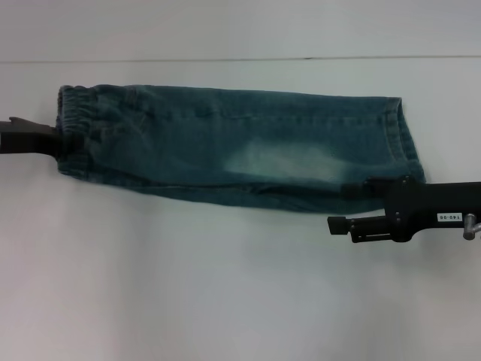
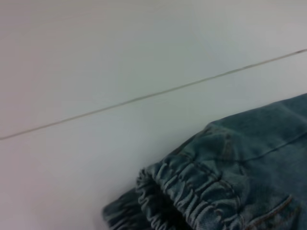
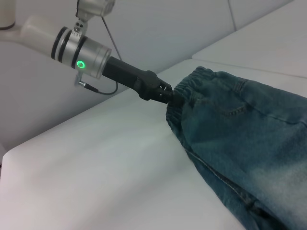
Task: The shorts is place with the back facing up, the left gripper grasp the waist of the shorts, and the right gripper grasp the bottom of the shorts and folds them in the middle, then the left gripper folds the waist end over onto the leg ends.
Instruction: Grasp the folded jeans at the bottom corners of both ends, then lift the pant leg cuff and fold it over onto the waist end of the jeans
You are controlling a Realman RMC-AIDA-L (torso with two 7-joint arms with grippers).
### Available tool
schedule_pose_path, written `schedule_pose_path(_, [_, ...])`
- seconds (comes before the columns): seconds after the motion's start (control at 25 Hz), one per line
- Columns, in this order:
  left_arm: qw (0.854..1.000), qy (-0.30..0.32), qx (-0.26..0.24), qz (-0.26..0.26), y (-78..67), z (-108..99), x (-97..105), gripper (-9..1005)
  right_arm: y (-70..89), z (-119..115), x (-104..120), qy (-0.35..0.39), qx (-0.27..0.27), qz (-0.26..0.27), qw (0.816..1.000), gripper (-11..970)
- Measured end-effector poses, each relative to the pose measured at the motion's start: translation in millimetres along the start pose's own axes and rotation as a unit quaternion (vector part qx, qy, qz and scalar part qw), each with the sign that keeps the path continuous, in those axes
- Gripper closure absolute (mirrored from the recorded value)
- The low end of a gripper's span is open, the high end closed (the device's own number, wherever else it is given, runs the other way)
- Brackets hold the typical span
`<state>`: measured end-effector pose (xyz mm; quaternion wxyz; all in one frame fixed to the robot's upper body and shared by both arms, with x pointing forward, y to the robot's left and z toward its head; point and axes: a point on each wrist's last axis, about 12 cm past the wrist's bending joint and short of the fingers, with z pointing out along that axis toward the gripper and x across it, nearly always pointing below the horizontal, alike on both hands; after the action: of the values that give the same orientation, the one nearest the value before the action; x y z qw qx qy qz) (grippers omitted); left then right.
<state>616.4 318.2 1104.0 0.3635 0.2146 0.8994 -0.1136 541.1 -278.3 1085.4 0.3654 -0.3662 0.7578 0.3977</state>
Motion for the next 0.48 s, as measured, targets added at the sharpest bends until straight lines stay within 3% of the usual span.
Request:
schedule_pose_path(0.4, [0.999,0.010,0.053,0.003,-11.0,-22,-28,865,-0.5,8,-1,0.002,-0.003,0.002,1.000,205])
schedule_pose_path(0.48, [0.998,0.016,0.067,0.004,-15.8,-27,-38,876,-2.2,13,-1,-0.001,0.004,0.007,1.000,308])
